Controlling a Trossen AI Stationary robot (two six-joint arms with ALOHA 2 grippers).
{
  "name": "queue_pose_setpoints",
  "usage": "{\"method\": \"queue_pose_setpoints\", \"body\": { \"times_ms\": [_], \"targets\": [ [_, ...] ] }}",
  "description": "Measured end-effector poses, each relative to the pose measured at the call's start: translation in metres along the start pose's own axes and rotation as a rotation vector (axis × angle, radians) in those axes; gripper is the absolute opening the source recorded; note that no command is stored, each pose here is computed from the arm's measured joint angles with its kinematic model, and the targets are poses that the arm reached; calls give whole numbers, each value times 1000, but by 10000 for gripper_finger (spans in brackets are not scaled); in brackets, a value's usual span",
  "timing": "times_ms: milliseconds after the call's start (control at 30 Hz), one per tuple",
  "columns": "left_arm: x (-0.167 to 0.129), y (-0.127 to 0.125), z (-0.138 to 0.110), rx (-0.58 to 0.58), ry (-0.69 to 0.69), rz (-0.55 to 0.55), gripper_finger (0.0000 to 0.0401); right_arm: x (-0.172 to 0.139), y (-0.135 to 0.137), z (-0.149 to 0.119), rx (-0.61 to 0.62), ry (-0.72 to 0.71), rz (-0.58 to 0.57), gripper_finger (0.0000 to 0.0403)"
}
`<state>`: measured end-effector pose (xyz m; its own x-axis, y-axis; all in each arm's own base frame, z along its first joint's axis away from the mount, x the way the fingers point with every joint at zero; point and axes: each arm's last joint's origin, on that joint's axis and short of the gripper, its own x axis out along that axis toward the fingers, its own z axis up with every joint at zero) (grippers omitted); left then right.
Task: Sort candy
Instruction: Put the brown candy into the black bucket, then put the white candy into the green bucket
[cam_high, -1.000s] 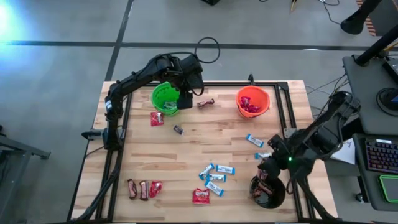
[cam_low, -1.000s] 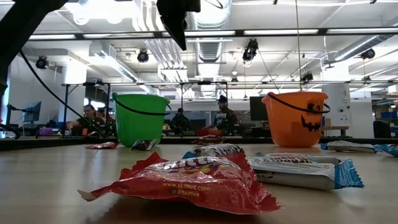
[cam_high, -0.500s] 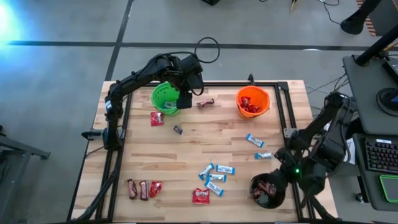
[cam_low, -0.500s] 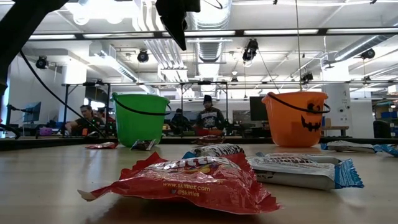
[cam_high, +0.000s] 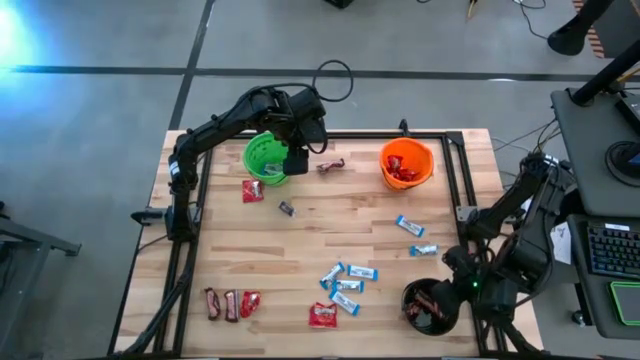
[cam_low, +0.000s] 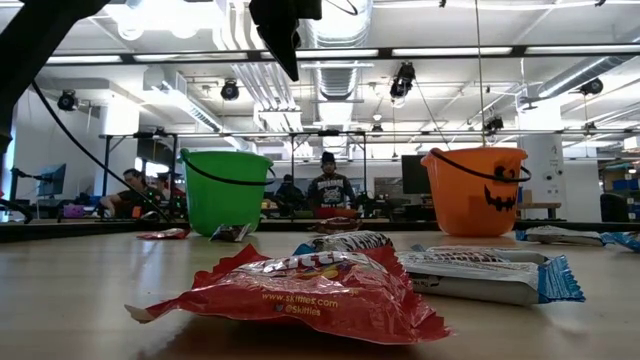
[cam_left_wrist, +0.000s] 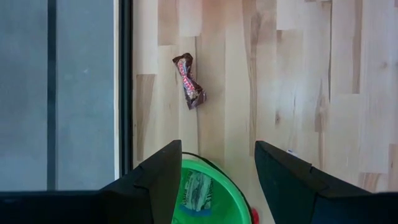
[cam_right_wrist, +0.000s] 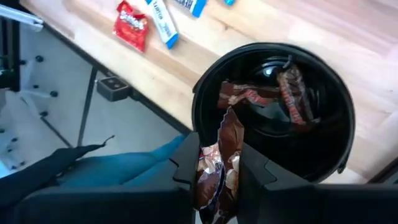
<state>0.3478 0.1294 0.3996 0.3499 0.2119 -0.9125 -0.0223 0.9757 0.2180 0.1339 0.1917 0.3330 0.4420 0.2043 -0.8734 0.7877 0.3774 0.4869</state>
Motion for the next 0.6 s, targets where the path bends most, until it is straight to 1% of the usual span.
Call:
{"method": "queue_pose_setpoints", "body": {
  "times_ms": [167,300,400,600],
  "targets": [
    [0,0,0,0,0,0,185,4,-3,0,27,-25,-56,67],
    [0,1,0,-1,6,15,185,6,-2,-1,28,-13,-61,89],
    [0,1,-2,0,25,38,185,6,-2,-3,31,27,-76,108],
    [0,1,-3,0,44,40,185,6,-2,-3,25,40,-84,144]
  ]
}}
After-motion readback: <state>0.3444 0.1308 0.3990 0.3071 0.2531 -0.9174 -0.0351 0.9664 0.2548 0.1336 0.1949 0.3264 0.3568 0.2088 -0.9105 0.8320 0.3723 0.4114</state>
